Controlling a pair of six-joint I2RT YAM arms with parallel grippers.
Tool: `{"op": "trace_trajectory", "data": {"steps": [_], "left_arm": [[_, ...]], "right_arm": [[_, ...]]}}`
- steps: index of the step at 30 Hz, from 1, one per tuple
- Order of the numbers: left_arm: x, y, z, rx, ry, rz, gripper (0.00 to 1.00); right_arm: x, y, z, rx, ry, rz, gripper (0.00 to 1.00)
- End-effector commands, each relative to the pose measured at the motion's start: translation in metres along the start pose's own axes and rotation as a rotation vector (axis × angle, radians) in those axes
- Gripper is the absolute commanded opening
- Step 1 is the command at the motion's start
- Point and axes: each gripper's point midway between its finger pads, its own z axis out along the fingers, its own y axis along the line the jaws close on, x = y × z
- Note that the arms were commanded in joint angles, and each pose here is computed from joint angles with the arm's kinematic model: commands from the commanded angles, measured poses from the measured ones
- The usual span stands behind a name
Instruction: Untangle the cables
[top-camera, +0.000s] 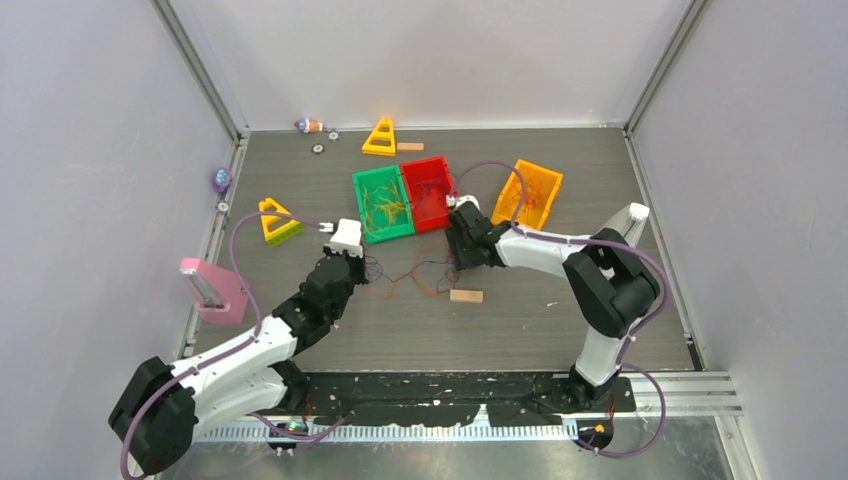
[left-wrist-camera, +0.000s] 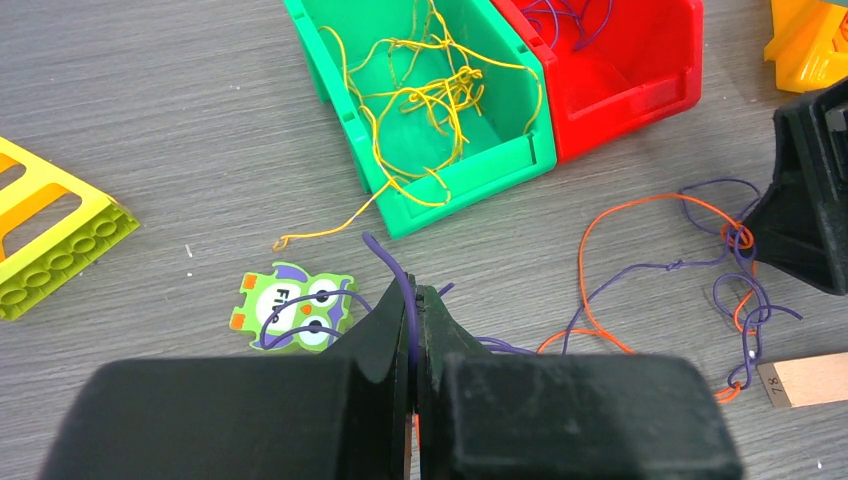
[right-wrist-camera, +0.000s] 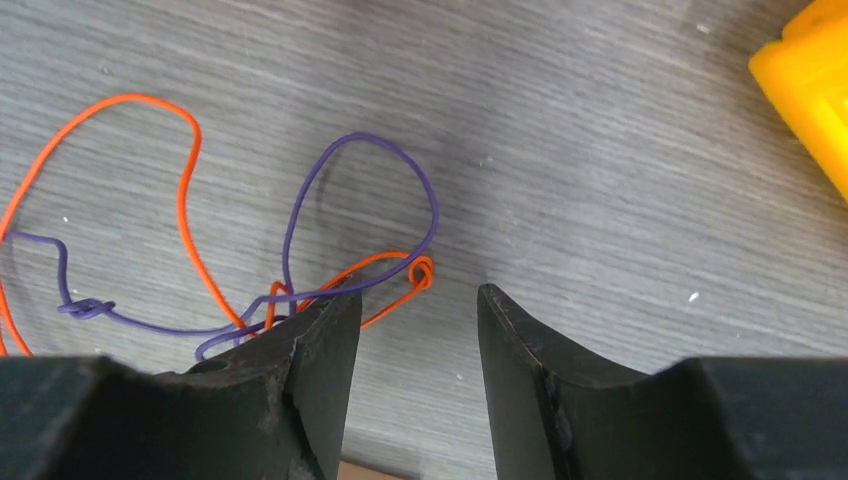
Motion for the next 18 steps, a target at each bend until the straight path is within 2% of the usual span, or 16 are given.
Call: {"op": "trace_trajectory", "data": {"steps": [1, 5, 7, 9, 13, 15, 18], "left_arm": [[-0.030, -0.004, 0.002, 0.007, -0.073, -0.038, 0.00], [-0.029, -0.005, 0.002, 0.010, -0.071, -0.037, 0.00], [-0.029, -0.005, 0.003, 0.011, -0.069, -0.035, 0.00], [-0.029, -0.006, 0.004, 0.010, -0.067, -0.033, 0.00], [-0.029, -0.003, 0.004, -0.002, -0.069, -0.031, 0.00], [-0.029, 0.001, 0.002, -0.020, -0.073, -0.030, 0.00], [-0.030, 0.008, 0.000, -0.050, -0.088, -0.036, 0.00]], "right_arm": [[-0.011, 0.008, 0.006, -0.008, -0.018, 0.004, 0.52], [0.003, 0.000, 0.013, 0.032, 0.038, -0.027, 0.48], [0.012, -0.005, 0.015, 0.056, 0.079, -0.051, 0.40], [0.021, -0.014, 0.014, 0.097, 0.115, -0.072, 0.24], [0.017, -0.039, 0.005, 0.166, 0.093, -0.031, 0.16], [0.009, -0.058, -0.005, 0.228, 0.064, 0.009, 0.07], [-0.009, -0.093, -0.031, 0.370, -0.021, 0.071, 0.05]]}}
